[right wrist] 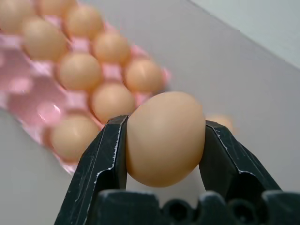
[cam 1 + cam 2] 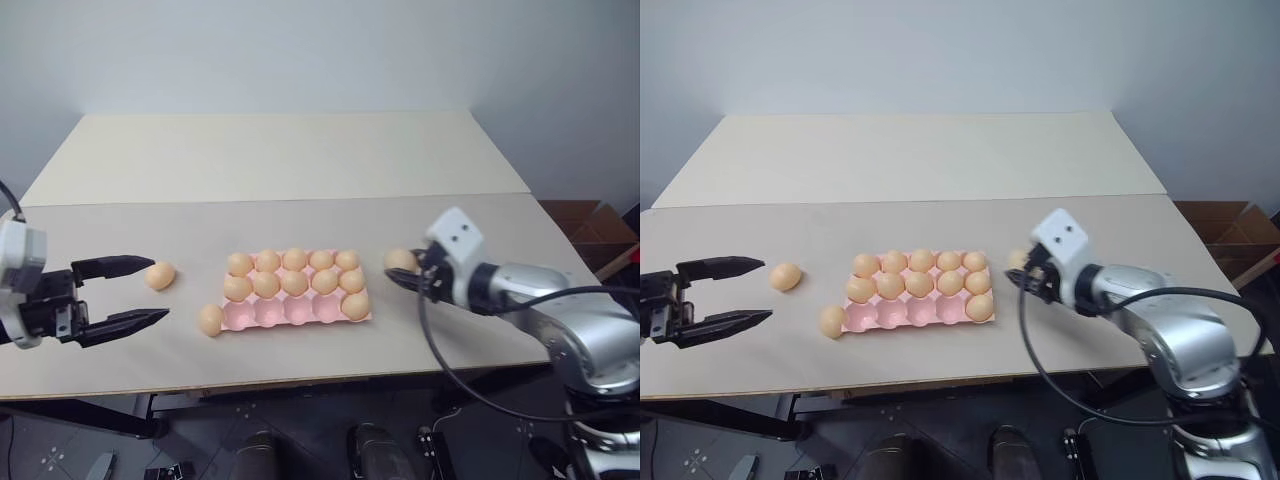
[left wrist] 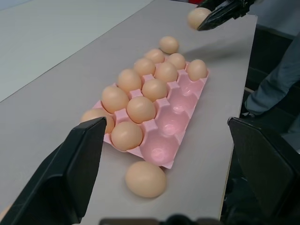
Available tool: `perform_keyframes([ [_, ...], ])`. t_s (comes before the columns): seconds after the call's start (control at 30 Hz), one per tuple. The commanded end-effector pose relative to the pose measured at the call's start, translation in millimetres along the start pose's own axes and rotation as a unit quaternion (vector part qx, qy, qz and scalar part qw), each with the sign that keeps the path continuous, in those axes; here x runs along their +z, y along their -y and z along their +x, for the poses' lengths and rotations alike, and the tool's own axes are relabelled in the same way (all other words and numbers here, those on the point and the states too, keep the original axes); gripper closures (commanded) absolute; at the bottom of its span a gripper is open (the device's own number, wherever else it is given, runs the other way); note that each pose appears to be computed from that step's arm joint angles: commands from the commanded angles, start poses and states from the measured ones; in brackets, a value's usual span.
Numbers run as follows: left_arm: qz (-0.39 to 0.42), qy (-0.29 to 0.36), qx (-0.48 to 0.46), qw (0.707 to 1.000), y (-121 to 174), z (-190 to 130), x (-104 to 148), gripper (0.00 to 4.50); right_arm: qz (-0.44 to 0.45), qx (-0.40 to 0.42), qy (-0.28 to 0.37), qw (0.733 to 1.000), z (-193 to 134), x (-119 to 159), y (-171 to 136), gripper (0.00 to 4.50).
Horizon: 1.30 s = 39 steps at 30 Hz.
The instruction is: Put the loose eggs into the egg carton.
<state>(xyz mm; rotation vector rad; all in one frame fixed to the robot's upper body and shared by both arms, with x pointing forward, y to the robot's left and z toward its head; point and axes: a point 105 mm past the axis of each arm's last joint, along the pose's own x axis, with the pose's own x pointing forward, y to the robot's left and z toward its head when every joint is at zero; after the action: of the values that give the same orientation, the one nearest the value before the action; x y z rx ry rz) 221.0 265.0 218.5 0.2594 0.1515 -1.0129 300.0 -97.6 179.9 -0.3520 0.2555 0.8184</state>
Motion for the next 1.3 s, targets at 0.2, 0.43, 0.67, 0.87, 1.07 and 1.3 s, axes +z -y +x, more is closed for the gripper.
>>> perform_keyframes([
  [0.2, 0.025, -0.001, 0.011, 1.0, 2, -6, 12, 0.0, -0.044, 0.076, -0.019, 0.996, 40, -6, -51, 2.54],
  [0.43, 0.027, -0.001, 0.012, 1.0, 2, -6, 13, 0.0, -0.05, 0.061, -0.011, 0.997, 42, -1, -45, 0.84],
  [0.67, 0.022, 0.001, 0.012, 1.0, 2, -4, 10, 0.0, -0.043, 0.044, 0.039, 0.997, 2, 24, -26, 0.03],
  [0.87, 0.013, 0.003, 0.014, 1.0, 0, -3, 4, 0.0, -0.034, -0.003, 0.055, 0.998, -52, 17, 17, 0.03],
  [1.07, 0.008, 0.005, 0.02, 1.0, -3, -4, 2, 0.0, -0.054, -0.035, 0.038, 0.997, -102, -12, 46, 0.03],
  [1.3, 0.003, 0.006, 0.027, 1.0, -3, -6, 0, 0.0, -0.043, -0.046, -0.002, 0.998, -115, -51, 39, 0.03],
])
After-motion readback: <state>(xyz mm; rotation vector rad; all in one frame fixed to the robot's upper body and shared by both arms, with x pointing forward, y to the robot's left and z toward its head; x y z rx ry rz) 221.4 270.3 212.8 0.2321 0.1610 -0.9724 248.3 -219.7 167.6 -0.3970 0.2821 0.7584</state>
